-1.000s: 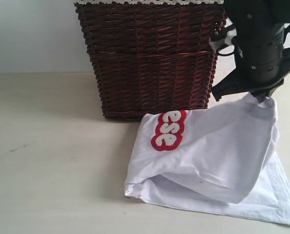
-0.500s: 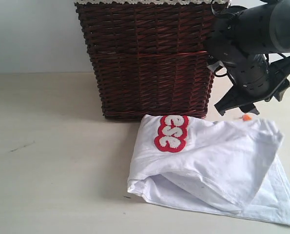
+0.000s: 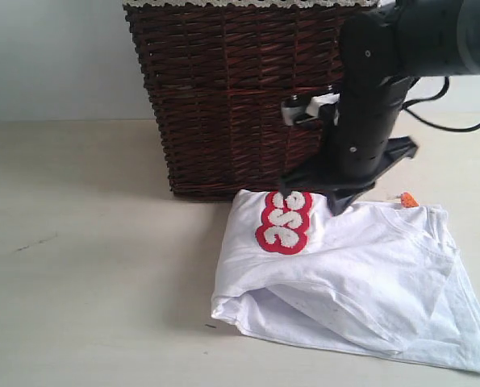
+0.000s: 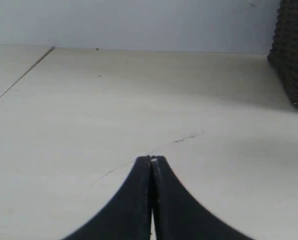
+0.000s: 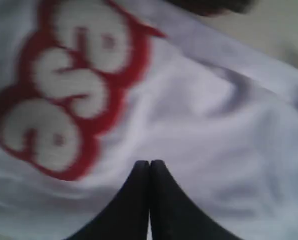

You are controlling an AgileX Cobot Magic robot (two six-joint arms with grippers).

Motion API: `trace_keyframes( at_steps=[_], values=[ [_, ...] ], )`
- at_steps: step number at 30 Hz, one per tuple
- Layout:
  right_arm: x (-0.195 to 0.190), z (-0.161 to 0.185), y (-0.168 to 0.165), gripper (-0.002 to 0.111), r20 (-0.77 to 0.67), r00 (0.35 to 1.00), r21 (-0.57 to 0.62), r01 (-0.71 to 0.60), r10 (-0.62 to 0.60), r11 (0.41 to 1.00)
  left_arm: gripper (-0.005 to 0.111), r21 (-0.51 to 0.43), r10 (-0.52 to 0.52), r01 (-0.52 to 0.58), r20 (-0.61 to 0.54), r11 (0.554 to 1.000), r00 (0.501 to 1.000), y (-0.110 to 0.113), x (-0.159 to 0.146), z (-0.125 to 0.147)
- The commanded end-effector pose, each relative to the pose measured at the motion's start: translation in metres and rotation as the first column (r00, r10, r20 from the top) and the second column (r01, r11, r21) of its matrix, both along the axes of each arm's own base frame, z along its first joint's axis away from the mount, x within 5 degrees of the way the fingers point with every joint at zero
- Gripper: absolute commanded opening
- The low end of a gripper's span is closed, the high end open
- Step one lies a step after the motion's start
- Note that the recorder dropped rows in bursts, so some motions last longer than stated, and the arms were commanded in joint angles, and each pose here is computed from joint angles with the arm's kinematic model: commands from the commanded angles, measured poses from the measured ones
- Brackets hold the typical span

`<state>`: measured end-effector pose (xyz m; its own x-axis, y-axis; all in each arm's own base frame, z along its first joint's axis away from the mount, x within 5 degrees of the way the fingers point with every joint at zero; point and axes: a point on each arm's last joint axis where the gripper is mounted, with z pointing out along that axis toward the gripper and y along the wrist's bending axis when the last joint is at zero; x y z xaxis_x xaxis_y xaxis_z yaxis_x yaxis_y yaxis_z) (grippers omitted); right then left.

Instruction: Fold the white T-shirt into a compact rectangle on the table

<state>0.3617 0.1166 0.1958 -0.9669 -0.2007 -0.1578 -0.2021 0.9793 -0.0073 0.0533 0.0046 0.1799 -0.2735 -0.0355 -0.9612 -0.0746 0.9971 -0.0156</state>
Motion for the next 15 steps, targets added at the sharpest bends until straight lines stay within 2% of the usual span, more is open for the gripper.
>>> trace_keyframes(
  at_steps=[1, 7, 9, 12, 15],
  values=[
    [-0.001, -0.037, 0.015, 0.0, -0.017, 0.998, 0.176, -0.053, 0.057, 0.983, 0.0, -0.001, -0.002, 0.002, 0.014, 1.0, 1.0, 0.0, 0.0, 0.002],
    [-0.007, -0.102, 0.014, 0.0, -0.179, 0.983, 0.141, -0.026, 0.051, 0.99, 0.0, -0.001, -0.002, 0.002, 0.014, 1.0, 1.0, 0.0, 0.0, 0.002],
    [-0.008, -0.113, 0.014, 0.0, -0.209, 0.976, 0.132, -0.026, 0.053, 0.991, 0.0, -0.001, -0.002, 0.002, 0.014, 1.0, 1.0, 0.0, 0.0, 0.002],
    [-0.009, -0.114, 0.015, 0.0, -0.211, 0.975, 0.143, -0.04, 0.07, 0.989, 0.0, -0.001, -0.002, 0.002, 0.014, 1.0, 1.0, 0.0, 0.0, 0.002],
    [-0.008, -0.097, 0.021, 0.0, -0.17, 0.98, 0.221, -0.063, 0.102, 0.973, 0.0, -0.001, -0.002, 0.002, 0.014, 1.0, 1.0, 0.0, 0.0, 0.002]
  ],
)
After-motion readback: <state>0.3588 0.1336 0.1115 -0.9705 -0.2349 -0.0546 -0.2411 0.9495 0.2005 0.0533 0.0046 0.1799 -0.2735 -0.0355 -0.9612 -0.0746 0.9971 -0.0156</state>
